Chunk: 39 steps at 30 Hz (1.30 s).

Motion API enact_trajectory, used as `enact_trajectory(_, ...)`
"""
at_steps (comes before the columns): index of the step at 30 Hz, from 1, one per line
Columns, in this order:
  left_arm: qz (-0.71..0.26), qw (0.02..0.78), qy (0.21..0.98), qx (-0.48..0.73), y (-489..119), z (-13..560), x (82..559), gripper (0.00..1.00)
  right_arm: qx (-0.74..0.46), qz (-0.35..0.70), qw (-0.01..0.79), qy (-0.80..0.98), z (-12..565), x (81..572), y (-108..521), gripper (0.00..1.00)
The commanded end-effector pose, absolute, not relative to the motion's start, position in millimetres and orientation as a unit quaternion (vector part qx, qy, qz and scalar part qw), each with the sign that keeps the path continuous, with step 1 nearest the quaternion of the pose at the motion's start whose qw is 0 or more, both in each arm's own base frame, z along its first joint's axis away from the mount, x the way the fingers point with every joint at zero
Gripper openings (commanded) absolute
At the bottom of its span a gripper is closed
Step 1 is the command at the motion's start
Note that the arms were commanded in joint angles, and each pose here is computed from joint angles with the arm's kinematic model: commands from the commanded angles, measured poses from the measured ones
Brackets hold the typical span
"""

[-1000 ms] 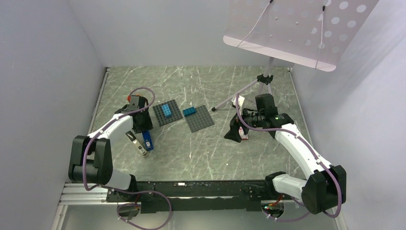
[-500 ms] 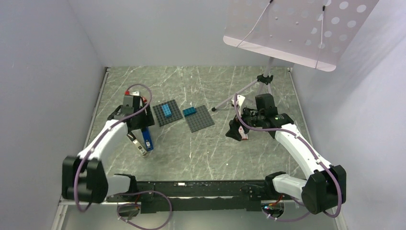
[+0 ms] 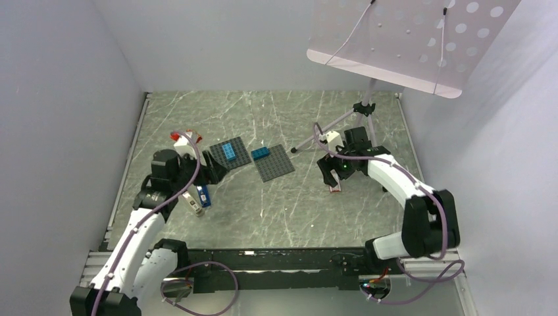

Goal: Load the staples into the stapler

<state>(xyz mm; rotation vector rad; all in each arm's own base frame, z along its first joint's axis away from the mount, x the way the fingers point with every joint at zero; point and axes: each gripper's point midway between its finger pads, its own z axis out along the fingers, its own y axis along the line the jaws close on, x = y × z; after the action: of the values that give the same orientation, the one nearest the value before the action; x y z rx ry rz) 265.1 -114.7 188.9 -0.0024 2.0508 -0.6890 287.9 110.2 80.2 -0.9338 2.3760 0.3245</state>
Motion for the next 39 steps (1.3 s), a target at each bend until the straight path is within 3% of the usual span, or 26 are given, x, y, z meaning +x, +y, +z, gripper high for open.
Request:
enact_trajectory(1,-0.402,0.425,0.810,0.032,-161.6,176.6,237.4,0.77,-0.251,0.093,0.234,0.935,63.0,296.4,89.1,0.86)
enact_trajectory(10,-0.401,0.431,0.806,0.067,-184.1,166.3,227.5,0.76,-0.220,0.146,0.182,0.947,46.9,286.5,87.9,0.92)
enact_trajectory(26,-0.405,0.460,0.786,0.077,-183.0,172.0,225.1,0.76,-0.270,0.233,0.115,0.927,38.4,267.3,124.8,0.78)
enact_trajectory(35,-0.419,0.459,0.779,0.085,-190.1,174.6,225.3,0.76,-0.350,0.324,0.084,0.875,54.7,234.3,183.4,0.78)
enact_trajectory(39,-0.436,0.445,0.777,0.088,-201.6,170.3,220.8,0.75,-0.401,0.326,0.134,0.846,83.9,246.3,183.3,0.82)
